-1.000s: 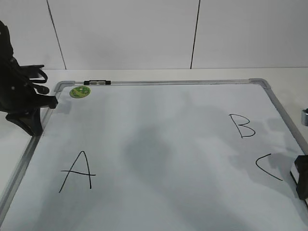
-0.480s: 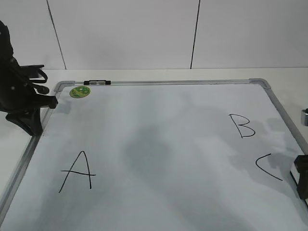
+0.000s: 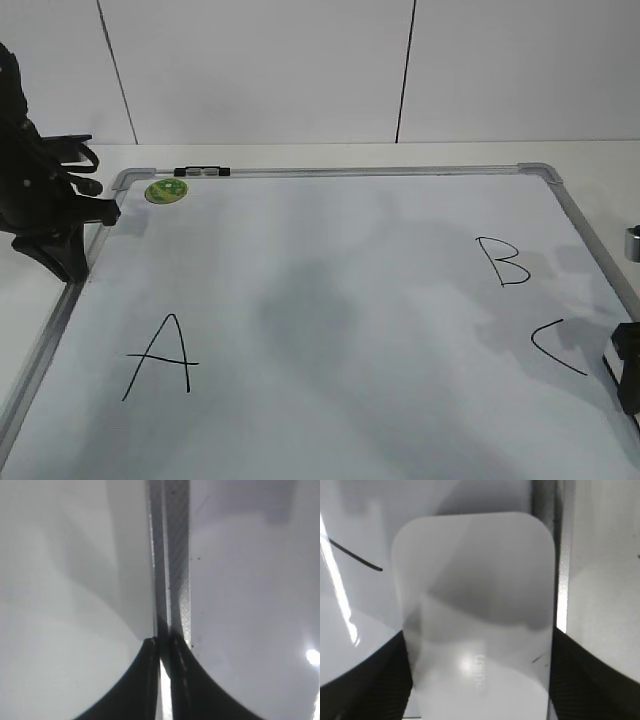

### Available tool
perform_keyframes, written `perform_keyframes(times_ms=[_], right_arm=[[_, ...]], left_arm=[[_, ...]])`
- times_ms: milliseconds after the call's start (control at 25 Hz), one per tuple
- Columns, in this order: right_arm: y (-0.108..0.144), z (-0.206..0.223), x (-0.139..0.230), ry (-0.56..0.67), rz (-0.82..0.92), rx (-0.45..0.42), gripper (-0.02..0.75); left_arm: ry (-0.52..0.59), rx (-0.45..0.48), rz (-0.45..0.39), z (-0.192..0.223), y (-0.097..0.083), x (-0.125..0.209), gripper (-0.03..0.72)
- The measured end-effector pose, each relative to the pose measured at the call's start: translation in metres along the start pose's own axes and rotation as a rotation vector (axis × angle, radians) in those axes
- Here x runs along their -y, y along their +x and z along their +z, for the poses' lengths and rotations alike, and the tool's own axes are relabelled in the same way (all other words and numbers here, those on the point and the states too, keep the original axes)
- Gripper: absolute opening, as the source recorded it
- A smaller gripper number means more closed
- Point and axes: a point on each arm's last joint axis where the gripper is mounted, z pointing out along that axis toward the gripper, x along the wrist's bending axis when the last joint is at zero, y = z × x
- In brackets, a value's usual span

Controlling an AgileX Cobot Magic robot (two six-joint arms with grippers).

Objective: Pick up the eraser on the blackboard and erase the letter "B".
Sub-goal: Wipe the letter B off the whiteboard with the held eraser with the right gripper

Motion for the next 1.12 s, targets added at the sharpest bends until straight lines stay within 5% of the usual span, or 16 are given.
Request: perform_keyframes(times_ms=[1120], right_arm=[[0.0004, -0.0004, 0.0016, 0.020, -0.004, -0.005, 0.540]], left_arm=[[0.000, 0.000, 0.000, 0.0000, 0.0000, 0.0000, 0.022]])
